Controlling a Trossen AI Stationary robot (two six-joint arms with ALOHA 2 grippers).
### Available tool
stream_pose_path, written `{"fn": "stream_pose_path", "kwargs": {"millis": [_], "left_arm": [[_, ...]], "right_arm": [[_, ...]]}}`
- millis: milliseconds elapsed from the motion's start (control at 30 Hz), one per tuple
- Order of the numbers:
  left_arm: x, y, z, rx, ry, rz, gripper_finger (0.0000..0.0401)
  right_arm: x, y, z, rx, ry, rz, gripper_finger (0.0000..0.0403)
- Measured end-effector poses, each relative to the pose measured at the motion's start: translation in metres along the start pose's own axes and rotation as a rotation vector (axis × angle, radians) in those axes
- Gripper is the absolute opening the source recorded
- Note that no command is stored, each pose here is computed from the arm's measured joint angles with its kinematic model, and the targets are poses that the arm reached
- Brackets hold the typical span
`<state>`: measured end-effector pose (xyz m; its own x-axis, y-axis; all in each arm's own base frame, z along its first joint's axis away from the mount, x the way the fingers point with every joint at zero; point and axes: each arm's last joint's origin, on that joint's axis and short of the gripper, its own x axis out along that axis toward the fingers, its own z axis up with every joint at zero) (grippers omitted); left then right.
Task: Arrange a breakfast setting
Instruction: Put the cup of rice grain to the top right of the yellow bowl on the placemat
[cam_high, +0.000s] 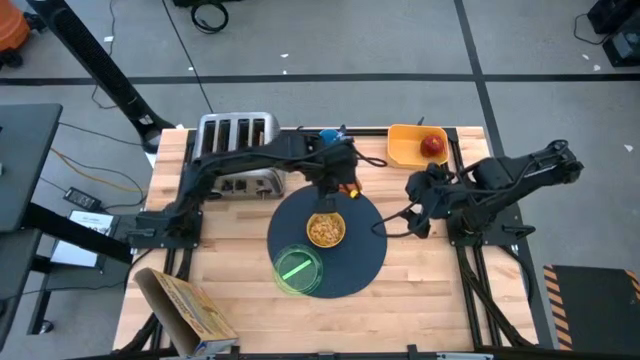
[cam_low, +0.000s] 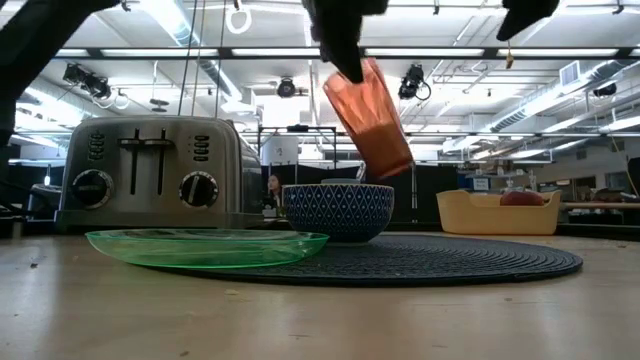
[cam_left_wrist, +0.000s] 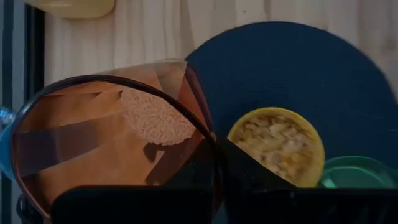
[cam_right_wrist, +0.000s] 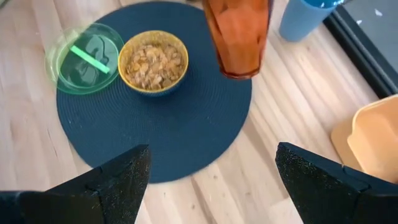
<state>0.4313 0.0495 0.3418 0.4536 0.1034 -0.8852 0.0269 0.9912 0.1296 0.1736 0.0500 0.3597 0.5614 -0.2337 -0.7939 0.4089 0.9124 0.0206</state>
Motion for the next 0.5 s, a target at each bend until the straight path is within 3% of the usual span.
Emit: {"fn": "stream_pose_path", "kwargs": {"millis": [233,433,500], "left_arm": [[0.028,-0.001,0.001,0.182,0.057,-0.004,0.0012],[0.03,0.004,0.0,0.495,0.061,-0.002,0.0012],[0.031,0.008,0.0,0.551,0.059,0.001,0.0012]], "right_arm": [[-0.002,0.004,-0.004,0.026,0.01,0.017,0.0348],[-0.003,0.007,-0.005,0.061,0.011,0.028,0.0348],[-0.003,0.008,-0.005,0.076,0.007,0.034,0.0348]]}}
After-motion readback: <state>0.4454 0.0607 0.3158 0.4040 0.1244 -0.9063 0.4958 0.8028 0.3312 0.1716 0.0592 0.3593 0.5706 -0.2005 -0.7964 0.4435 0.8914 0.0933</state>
